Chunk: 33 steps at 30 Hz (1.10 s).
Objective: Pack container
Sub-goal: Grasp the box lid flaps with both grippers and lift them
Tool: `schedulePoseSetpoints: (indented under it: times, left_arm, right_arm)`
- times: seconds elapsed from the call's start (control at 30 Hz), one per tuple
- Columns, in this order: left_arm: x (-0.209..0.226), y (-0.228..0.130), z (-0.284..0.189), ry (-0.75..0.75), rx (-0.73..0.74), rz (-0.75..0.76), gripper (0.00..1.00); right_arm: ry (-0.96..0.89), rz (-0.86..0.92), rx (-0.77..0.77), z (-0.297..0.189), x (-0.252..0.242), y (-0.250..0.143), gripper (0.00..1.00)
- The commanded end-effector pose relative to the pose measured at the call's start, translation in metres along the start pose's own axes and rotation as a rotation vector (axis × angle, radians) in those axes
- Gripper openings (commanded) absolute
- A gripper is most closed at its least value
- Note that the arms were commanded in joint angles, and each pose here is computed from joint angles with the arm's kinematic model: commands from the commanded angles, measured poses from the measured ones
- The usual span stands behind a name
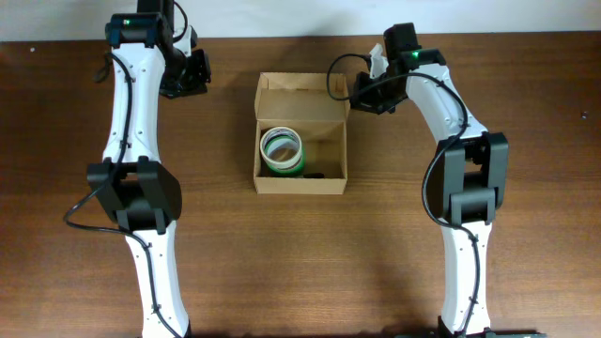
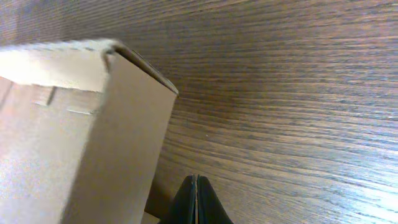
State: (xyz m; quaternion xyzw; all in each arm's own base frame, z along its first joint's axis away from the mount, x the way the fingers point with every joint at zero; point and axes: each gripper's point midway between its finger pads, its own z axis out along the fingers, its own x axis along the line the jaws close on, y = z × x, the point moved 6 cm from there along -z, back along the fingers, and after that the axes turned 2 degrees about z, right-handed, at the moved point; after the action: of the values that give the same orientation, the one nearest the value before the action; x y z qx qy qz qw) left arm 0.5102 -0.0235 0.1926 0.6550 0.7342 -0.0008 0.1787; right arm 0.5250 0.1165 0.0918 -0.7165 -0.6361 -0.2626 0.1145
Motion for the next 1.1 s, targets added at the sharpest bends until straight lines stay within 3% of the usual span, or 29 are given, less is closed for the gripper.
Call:
schedulePoseSetpoints:
  times: [0.0, 0.17, 0.33, 0.5, 0.63, 0.8, 1.07]
  left_arm:
    - [-0.001, 0.001, 0.002, -0.011, -0.008, 0.015, 0.02]
    - [-0.008, -0.002, 0.038, -0.216, 0.082, -0.024, 0.01]
    - [-0.011, 0.002, 0.073, -0.585, 0.142, -0.094, 0.01]
    - [0.011, 0.012, 0.08, -0.85, 0.126, -0.165, 0.01]
    - [0.037, 0.01, 0.092, -0.969, 0.146, -0.256, 0.01]
    - [0.044, 0.003, 0.11, -1.014, 0.19, -0.314, 0.01]
    - [0.021, -0.011, 0.139, -1.006, 0.281, -0.323, 0.02]
  right_arm:
    - [0.012, 0.016, 0.004, -0.001, -0.004, 0.001, 0.04]
    - [0.011, 0.019, 0.005, -0.002, -0.005, 0.001, 0.04]
    - [0.018, 0.03, 0.009, -0.003, -0.007, 0.001, 0.04]
    - [0.194, 0.074, 0.041, -0.017, -0.01, 0.004, 0.04]
    - [0.329, 0.18, 0.046, -0.04, -0.026, 0.012, 0.04]
    - [0.441, 0.292, 0.077, -0.048, -0.044, 0.015, 0.04]
    - [0.469, 0.371, 0.193, -0.008, -0.053, -0.002, 0.04]
